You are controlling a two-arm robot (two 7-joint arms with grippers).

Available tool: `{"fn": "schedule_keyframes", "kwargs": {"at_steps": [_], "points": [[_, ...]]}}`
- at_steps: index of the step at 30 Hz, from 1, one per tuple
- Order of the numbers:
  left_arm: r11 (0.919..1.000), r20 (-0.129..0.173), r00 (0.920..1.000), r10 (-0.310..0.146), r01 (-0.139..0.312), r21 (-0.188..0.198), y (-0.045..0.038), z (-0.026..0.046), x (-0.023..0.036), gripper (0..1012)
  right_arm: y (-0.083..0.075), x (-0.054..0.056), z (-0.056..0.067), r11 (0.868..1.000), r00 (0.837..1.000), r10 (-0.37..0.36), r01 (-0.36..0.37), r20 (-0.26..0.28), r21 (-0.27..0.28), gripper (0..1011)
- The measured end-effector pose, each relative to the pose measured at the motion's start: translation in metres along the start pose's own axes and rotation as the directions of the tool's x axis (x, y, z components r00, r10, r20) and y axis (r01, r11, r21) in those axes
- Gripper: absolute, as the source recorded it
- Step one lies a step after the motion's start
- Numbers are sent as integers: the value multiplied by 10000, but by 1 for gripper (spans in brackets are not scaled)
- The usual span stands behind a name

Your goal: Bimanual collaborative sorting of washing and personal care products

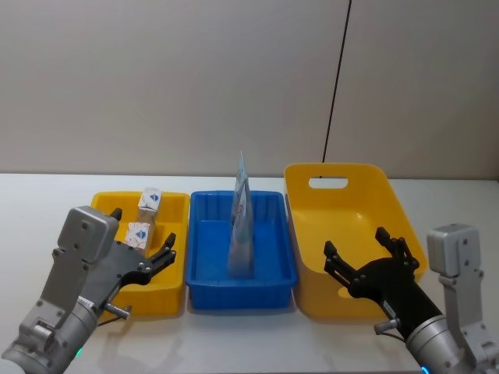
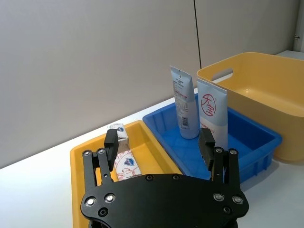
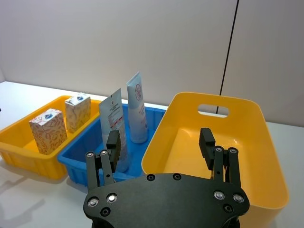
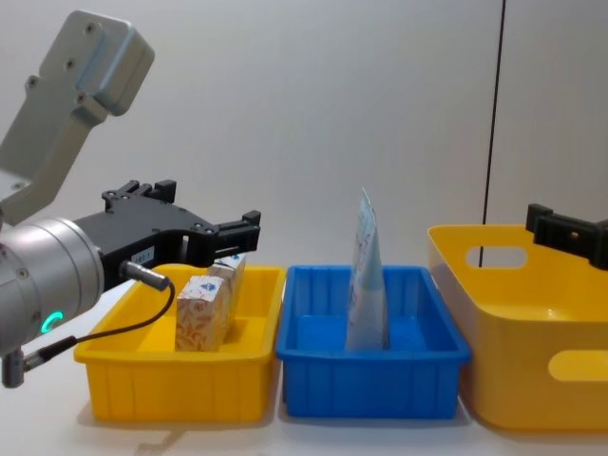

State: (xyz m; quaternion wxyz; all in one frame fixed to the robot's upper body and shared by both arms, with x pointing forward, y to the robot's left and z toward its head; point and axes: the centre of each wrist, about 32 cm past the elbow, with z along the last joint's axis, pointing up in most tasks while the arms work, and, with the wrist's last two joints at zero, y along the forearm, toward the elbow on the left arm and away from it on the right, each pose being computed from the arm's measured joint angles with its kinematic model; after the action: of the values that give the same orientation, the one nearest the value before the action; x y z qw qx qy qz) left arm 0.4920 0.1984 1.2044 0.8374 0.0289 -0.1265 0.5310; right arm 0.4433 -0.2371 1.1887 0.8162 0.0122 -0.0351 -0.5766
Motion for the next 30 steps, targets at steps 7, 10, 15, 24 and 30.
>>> {"fn": "schedule_keyframes", "kwargs": {"at_steps": [7,10,15,24,30], "points": [[10000,0,10000,0,0,0,0,0,0,1001,0,0,0,10000,10000,0,0,0,0,1000],[10000,0,10000,0,0,-1,0,0,0,1001,0,0,0,10000,10000,0,0,0,0,1000],[10000,0,10000,0,0,-1,0,0,0,1002,0,0,0,10000,10000,0,0,0,0,1000],[10000,-1,10000,1,-1,2,0,0,-1,1002,0,0,0,10000,10000,0,0,0,0,1000],[9999,14,10000,73,-73,134,-34,28,-34,1001,0,0,0,10000,10000,-1,1,0,0,1000]]}}
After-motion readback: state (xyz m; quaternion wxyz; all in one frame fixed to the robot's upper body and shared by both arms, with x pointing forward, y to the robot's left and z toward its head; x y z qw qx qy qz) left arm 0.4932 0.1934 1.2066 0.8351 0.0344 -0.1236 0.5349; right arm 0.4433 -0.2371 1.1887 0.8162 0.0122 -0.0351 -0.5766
